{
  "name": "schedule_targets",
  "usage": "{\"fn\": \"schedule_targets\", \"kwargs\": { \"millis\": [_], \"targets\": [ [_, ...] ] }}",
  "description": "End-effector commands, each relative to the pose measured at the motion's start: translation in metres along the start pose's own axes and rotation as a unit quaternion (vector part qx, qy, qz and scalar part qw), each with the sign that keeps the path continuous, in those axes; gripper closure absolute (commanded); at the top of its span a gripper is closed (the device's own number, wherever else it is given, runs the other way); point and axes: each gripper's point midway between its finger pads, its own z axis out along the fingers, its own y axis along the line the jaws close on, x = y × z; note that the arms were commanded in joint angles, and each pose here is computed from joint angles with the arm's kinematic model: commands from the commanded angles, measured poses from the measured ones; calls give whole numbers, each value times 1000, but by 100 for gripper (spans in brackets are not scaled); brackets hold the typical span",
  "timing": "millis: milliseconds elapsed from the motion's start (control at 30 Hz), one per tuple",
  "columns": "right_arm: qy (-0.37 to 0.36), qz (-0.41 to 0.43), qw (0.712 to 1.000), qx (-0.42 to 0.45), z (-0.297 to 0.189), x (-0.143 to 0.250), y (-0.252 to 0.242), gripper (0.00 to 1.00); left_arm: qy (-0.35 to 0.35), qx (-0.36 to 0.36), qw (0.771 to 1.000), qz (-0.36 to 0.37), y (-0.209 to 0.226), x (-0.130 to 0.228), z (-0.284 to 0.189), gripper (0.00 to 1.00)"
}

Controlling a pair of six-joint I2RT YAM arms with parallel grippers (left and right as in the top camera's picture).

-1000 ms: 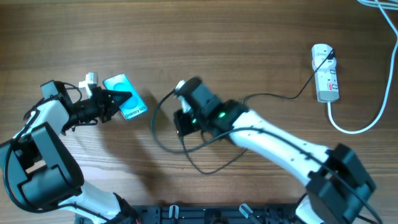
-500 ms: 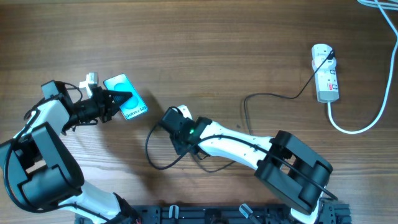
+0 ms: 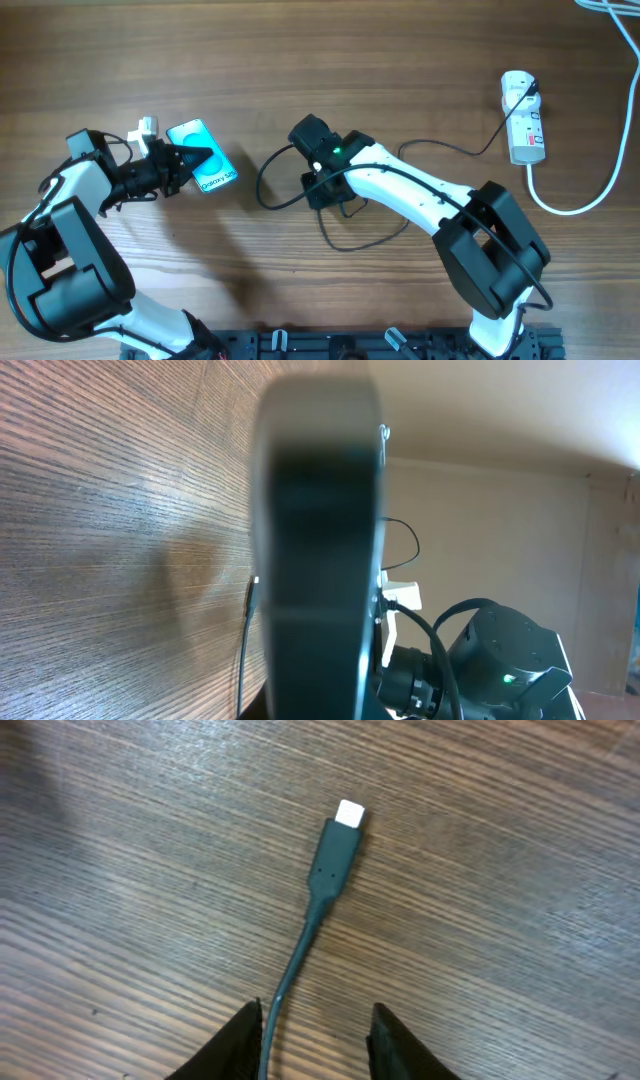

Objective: Plug charger to phone and switch on socket
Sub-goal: 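Move the right gripper down to the black USB-C cable plug, then grasp the USB-C plug with the right gripper and lift it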

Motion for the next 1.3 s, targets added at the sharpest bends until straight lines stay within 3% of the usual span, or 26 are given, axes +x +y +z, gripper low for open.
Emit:
{"fn": "schedule_targets", "kwargs": {
  "millis": [0,133,500,667,733,900,967,1100,1267],
  "targets": [
    [5,24,1000,-9,13,2,3,59,1,15,1000,0,-6,1,-1,96],
    [-37,66,997,20,35,-19,-5,60,1,16,1000,-1,-6,1,-1,96],
    [-43,60,995,63,41,-18,-16,81,2,15,1000,-4,-6,2,-1,96],
    [-42,62,995,63,42,-17,-17,77,2,15,1000,-4,-6,2,-1,96],
    [-36,62,995,66,42,-14,-18,90,2,15,1000,-4,-6,2,0,96],
    [57,21,998,-6,42,23,5,89,2,15,1000,-4,-6,2,0,96],
    [85,19,996,6,40,37,-1,87,2,15,1000,-4,-6,2,0,96],
    [64,14,997,30,41,29,-9,66,2,15,1000,-4,-6,2,0,96],
    [57,27,997,32,42,26,-9,76,3,15,1000,-5,-6,2,0,96]
  ]
}}
